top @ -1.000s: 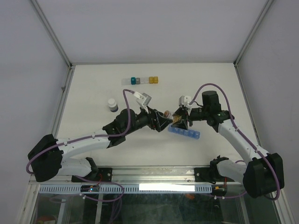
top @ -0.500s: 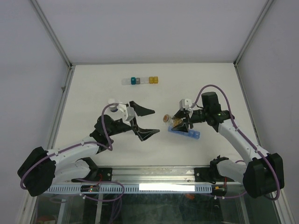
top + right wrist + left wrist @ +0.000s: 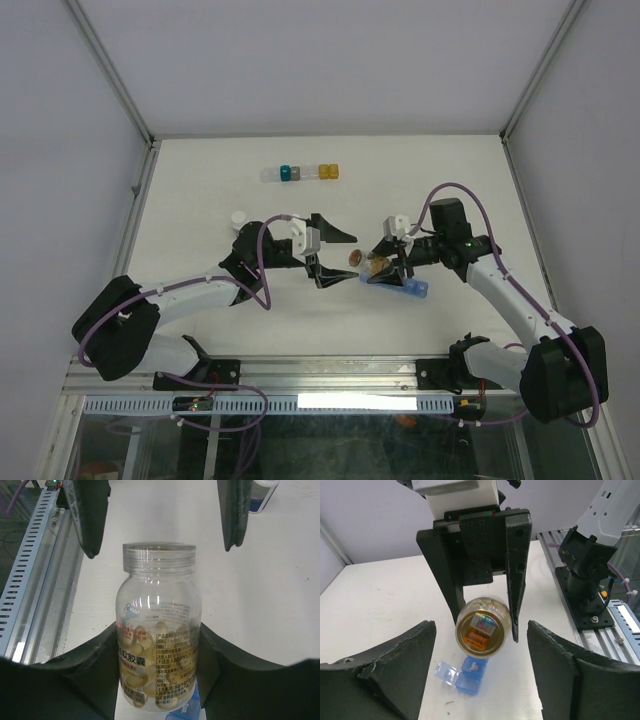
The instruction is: Sort the pills into containers
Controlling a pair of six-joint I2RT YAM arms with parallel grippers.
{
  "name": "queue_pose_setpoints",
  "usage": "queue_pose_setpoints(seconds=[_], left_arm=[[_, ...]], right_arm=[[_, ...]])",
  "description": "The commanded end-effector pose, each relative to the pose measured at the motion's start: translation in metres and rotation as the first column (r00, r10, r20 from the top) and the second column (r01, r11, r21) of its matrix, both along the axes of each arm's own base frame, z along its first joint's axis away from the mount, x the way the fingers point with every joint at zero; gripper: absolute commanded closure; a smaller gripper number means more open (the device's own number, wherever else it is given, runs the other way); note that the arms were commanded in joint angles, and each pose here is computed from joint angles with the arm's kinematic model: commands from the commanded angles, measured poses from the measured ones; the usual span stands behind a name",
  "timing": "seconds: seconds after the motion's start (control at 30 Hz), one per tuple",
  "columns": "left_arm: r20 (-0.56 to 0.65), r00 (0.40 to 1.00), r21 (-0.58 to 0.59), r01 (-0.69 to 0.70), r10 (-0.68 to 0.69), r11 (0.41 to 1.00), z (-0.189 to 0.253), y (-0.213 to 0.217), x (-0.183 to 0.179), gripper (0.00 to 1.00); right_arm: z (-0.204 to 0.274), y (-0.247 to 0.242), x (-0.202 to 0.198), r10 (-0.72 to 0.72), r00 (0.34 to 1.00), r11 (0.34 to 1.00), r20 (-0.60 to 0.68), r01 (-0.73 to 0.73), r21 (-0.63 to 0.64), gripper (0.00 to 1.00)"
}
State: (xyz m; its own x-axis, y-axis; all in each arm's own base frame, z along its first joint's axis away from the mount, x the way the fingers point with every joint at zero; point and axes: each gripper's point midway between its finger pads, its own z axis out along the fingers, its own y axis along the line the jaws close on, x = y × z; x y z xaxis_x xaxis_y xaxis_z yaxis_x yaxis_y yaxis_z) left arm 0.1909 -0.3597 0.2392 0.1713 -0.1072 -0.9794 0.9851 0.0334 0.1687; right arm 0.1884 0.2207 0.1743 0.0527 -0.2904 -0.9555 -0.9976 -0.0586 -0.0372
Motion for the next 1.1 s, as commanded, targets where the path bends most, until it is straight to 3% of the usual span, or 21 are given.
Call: queue_pose_setpoints(seconds=[0.0, 0.17, 0.4, 0.57, 0.7, 0.77, 0.87, 0.97, 1.07], left_arm=[[0.06, 0.997, -0.021, 0.04, -0.039, 0.999, 0.019, -0.009, 0.003, 0.28], [0.034, 0.998, -0.006, 0.046, -0.045, 0.999, 0.016, -0.014, 0.006, 0.43], [0.022, 0.999, 0.015, 0.045, -0.045, 0.999, 0.013, -0.014, 0.007, 0.44], [-0.027, 0.998, 0.001, 0.056, -0.056, 0.998, 0.017, -0.014, 0.004, 0.72], [-0.177, 0.982, -0.057, 0.062, -0.071, 0.996, 0.032, -0.011, -0.005, 0.85], [-0.297, 0.952, -0.087, 0.045, -0.069, 0.995, 0.037, -0.01, -0.01, 0.9], [-0.458, 0.888, -0.09, -0.087, 0.037, 0.992, 0.037, -0.013, -0.004, 0.97], [-0.607, 0.743, 0.007, -0.351, 0.283, 0.936, 0.02, -0.018, 0.02, 1.0], [-0.661, 0.649, 0.046, -0.465, 0.376, 0.884, 0.017, -0.025, 0.021, 1.0]], right_arm=[[0.021, 0.007, 0.002, 0.044, 0.997, 0.998, 0.067, -0.047, 0.043, 1.0], [0.022, 0.008, 0.002, 0.045, 0.997, 0.998, 0.07, -0.048, 0.043, 1.0], [0.022, 0.008, 0.002, 0.045, 0.997, 0.998, 0.069, -0.048, 0.042, 1.0], [0.022, 0.007, 0.003, 0.041, 0.997, 0.998, 0.069, -0.043, 0.039, 1.0], [0.02, 0.006, 0.009, 0.012, 0.997, 1.0, 0.071, -0.013, 0.023, 1.0], [0.019, 0.006, 0.013, -0.009, 0.997, 1.0, 0.071, 0.008, 0.013, 1.0], [0.017, 0.005, 0.02, -0.045, 0.997, 0.999, 0.067, 0.045, 0.0, 1.0], [0.016, 0.005, 0.028, -0.084, 0.995, 0.996, 0.062, 0.085, -0.012, 1.0], [0.014, 0.003, 0.034, -0.114, 0.992, 0.993, 0.055, 0.116, -0.025, 1.0]])
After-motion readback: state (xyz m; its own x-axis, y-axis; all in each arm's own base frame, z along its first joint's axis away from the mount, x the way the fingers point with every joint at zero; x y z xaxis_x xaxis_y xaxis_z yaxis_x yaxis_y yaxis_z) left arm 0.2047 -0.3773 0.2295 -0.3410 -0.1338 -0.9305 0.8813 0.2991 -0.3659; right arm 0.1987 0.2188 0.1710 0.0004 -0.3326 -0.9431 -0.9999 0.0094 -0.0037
